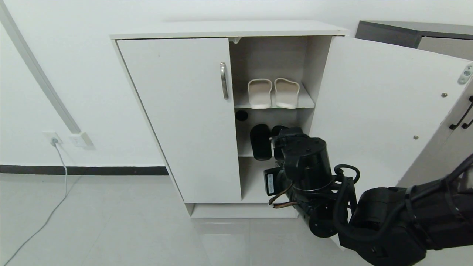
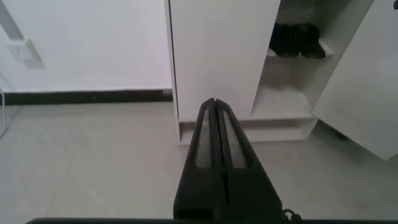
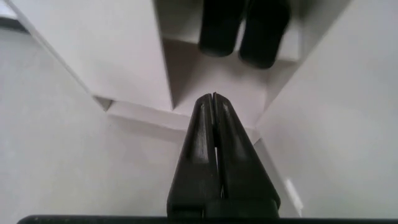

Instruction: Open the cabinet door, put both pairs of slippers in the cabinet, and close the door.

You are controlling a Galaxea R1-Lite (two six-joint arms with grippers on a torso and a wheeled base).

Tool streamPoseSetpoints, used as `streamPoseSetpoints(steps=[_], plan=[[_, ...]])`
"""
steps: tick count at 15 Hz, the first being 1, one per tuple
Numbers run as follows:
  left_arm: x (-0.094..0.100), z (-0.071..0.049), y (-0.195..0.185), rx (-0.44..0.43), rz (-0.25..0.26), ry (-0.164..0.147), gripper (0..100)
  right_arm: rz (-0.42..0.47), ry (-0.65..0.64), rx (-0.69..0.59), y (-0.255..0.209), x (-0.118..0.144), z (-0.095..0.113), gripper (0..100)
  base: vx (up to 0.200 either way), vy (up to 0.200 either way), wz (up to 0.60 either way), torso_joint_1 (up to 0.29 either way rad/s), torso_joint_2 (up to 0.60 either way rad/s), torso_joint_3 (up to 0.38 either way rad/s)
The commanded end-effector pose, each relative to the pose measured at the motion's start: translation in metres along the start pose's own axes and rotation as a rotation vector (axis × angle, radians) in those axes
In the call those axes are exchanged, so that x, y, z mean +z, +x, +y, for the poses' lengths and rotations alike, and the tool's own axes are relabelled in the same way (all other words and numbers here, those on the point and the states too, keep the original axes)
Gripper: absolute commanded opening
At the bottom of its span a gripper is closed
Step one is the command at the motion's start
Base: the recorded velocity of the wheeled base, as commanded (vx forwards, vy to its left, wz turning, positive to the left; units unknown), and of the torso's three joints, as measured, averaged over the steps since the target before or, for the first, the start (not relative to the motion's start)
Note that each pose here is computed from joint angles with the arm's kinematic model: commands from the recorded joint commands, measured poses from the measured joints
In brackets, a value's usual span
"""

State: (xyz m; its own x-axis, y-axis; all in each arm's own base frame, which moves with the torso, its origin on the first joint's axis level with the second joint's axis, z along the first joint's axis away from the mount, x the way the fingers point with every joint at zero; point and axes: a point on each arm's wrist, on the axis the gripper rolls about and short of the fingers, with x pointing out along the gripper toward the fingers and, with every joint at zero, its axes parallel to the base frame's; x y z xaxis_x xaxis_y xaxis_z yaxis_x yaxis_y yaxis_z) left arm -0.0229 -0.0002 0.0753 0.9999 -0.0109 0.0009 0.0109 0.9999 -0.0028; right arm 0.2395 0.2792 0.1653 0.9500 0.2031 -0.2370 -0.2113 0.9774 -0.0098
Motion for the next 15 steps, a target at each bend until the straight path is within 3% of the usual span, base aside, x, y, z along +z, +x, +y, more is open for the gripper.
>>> streamPoseSetpoints(steps=[1,15], plan=[[0.0003,0.0,0.0001,0.0,-0.001,0.0,0,0.0,0.0,-0.002,0.0006,-0.0005,0.0,0,0.0,0.0,0.0,0.046,-0.3,-0.369],[0.0003,0.0,0.0001,0.0,-0.001,0.0,0,0.004,-0.003,-0.003,0.0009,-0.0016,0.0001,0,0.0,0.0,0.0,0.122,-0.49,-0.337]])
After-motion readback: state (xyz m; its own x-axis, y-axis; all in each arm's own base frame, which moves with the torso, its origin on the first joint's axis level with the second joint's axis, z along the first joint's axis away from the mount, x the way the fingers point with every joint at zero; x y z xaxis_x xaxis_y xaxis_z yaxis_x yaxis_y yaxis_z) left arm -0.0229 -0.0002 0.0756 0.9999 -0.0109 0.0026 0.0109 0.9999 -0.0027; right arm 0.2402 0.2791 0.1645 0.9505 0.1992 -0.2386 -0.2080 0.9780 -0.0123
